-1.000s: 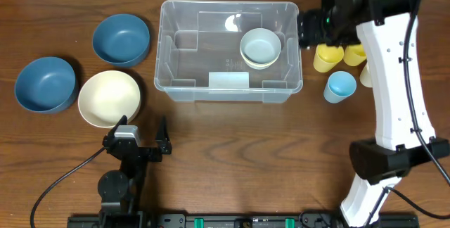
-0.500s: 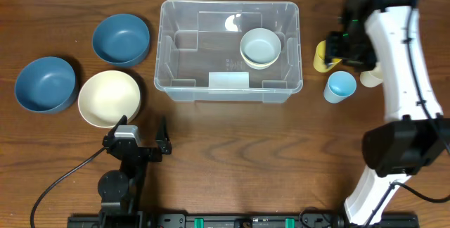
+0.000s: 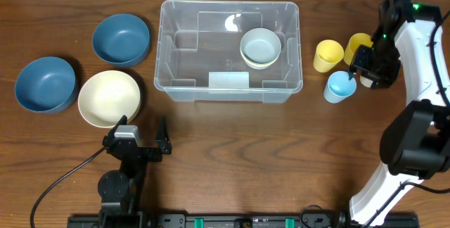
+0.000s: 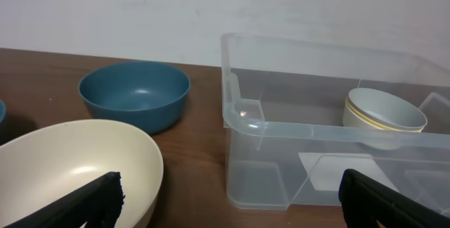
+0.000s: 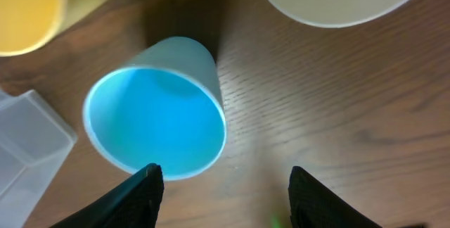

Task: Pack container
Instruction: 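Lower the right gripper onto the light-blue cup and grasp it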

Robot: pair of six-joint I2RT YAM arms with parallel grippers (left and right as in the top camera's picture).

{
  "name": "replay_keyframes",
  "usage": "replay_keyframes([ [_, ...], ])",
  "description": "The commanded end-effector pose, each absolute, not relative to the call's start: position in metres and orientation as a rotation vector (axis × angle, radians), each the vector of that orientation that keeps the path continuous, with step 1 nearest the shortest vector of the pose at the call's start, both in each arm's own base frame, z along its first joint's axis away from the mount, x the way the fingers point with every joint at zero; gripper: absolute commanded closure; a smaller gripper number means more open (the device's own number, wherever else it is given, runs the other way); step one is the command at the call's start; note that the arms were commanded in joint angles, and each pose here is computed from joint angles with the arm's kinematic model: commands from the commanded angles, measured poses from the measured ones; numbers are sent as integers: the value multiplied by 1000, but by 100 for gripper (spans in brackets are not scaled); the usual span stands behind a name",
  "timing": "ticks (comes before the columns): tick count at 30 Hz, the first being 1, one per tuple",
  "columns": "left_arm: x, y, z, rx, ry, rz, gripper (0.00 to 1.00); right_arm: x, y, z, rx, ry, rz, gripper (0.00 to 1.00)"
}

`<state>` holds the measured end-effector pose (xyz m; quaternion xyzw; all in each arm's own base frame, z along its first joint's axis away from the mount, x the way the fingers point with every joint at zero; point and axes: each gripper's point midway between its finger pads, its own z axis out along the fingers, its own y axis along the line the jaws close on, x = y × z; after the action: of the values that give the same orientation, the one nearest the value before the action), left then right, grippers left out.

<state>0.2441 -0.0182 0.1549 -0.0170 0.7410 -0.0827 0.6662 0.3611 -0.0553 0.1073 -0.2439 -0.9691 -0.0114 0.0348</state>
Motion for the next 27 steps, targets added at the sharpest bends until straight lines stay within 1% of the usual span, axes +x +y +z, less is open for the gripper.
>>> replay_keyframes([
  [1,243,-18,139,-31,1719,-178,2,357,-51,96,-781,-2956,-82,41],
  [8,243,-18,139,-31,1719,-179,2,364,-47,74,-754,-2995,-99,43],
  [11,243,-18,139,-31,1719,-179,2,368,-43,69,-715,-3022,-107,47],
  [12,243,-18,139,-31,1719,-178,2,368,-43,68,-712,-3026,-108,51],
  [15,243,-18,139,-31,1719,-178,2,370,-40,66,-701,-3034,-108,68],
  [16,243,-18,139,-30,1719,-179,2,371,-39,65,-697,-3038,-109,75],
  [18,243,-18,139,-31,1719,-179,2,371,-38,65,-691,-3043,-108,86],
  [21,243,-18,139,-31,1719,-179,2,371,-38,65,-686,-3043,-93,98],
  [27,243,-18,139,-31,1719,-179,2,366,-38,65,-682,-3023,-83,99],
])
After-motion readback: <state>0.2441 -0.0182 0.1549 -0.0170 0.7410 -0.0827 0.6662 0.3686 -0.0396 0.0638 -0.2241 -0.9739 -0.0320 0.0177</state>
